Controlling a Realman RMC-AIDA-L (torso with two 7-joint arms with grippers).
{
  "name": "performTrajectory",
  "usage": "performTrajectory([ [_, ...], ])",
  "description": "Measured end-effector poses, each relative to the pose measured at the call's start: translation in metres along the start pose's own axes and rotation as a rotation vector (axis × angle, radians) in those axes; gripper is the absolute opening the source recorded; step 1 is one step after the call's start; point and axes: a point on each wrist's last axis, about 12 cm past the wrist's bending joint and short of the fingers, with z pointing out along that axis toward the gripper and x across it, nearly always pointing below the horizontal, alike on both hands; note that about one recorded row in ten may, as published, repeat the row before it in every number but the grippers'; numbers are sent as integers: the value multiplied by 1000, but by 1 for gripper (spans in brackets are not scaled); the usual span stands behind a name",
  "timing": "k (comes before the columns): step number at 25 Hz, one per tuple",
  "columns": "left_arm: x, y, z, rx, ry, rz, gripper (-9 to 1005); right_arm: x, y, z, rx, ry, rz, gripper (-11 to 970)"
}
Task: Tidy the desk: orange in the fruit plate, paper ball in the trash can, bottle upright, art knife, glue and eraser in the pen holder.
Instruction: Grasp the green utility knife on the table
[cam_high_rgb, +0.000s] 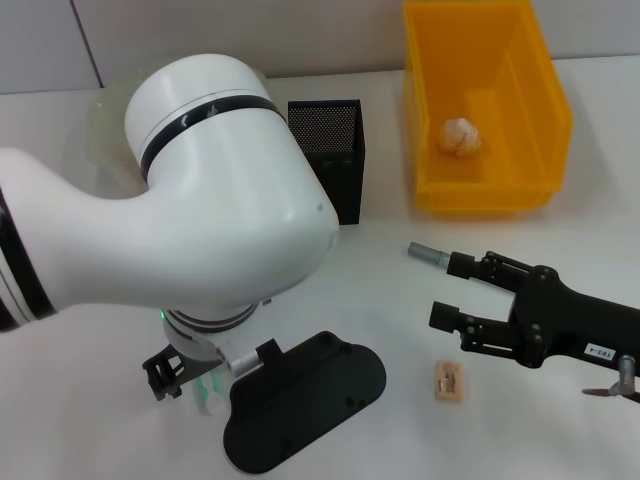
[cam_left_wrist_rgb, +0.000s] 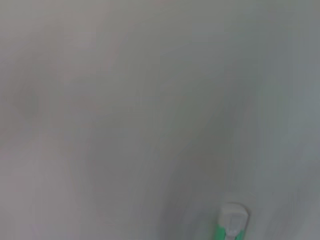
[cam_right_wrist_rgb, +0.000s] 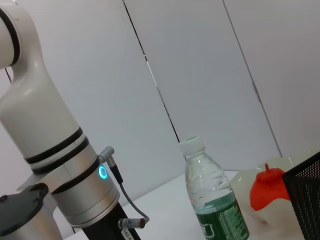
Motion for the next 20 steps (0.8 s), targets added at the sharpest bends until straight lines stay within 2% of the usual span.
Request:
performTrajectory([
  [5, -1, 0, 0, 3, 3, 8, 648, 1, 1, -1, -1, 1, 2, 830],
  [10, -1, 0, 2, 5, 24, 19, 566, 1, 1, -2, -1, 1, 3, 830],
  [20, -6, 0, 5, 11, 44, 47, 547, 1, 2, -2, -9, -1, 8, 830],
])
